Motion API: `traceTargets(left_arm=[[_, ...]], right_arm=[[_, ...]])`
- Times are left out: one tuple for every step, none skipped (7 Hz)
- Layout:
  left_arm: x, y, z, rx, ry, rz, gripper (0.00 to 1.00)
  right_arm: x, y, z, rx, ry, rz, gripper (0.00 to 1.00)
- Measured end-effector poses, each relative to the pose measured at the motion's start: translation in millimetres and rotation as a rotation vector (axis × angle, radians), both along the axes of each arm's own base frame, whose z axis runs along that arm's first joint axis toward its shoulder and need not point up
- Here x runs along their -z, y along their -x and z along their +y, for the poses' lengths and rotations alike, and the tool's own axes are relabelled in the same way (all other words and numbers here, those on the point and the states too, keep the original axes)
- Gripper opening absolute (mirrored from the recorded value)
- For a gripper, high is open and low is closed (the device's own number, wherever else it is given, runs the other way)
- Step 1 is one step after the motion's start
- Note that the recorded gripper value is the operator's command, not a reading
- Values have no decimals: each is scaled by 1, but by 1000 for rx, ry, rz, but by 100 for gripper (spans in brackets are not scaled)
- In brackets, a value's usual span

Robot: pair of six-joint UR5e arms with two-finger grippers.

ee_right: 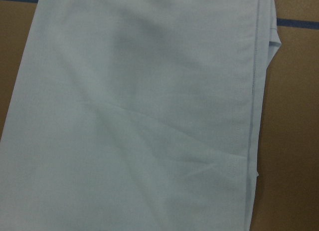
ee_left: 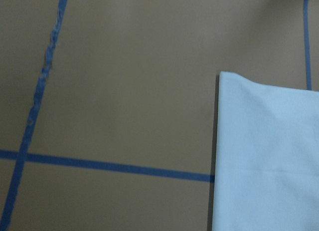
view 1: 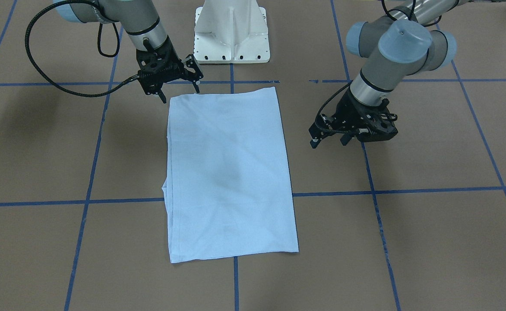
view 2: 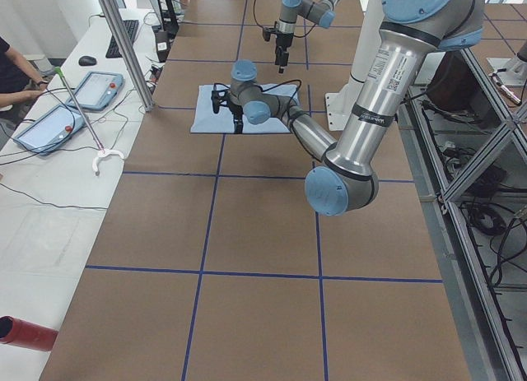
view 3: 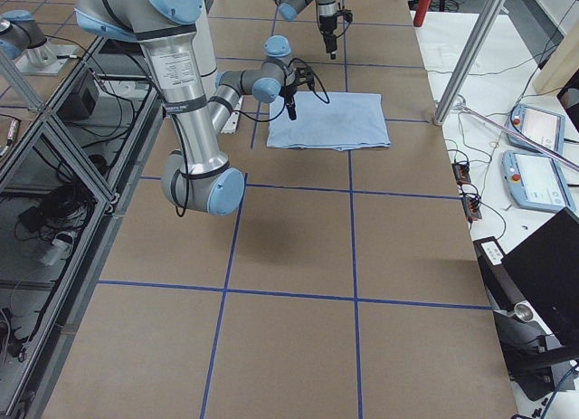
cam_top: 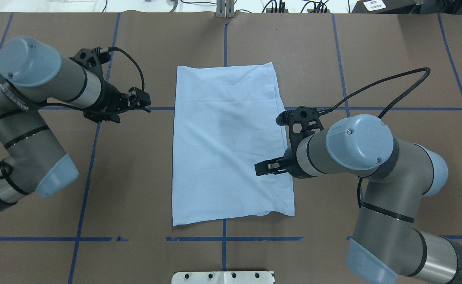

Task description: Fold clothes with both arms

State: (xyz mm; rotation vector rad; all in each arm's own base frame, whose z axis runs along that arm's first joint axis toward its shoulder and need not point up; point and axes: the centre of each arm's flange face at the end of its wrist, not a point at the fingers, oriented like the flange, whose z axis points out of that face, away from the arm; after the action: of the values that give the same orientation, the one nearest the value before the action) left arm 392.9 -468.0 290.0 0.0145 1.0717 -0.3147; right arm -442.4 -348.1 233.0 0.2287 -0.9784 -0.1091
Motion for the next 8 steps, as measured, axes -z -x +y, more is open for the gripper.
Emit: traceTargets(left_arm=[[10, -23, 45, 15, 110, 37, 100], [15, -57, 92, 34, 216, 45, 98], [16, -91, 134, 47, 297, 19, 97], [16, -119, 169, 57, 346, -21, 97], [13, -137, 190, 65, 361, -53, 96], [9, -147, 199, 72, 363, -76, 93], [6, -153, 205, 73, 360, -89, 91], [5, -159, 210, 75, 355, -96, 89]], right_arm=[[2, -5, -4, -1, 20, -11, 100], [3, -9, -8, -14, 40, -18, 100], [4, -11, -9, -25, 56, -24, 100], [4, -11, -10, -34, 69, -28, 100], [5, -11, -10, -38, 74, -31, 100], [5, -11, -10, -40, 76, -31, 100], [4, -11, -10, -41, 77, -30, 100], [4, -11, -10, -41, 78, -29, 100]])
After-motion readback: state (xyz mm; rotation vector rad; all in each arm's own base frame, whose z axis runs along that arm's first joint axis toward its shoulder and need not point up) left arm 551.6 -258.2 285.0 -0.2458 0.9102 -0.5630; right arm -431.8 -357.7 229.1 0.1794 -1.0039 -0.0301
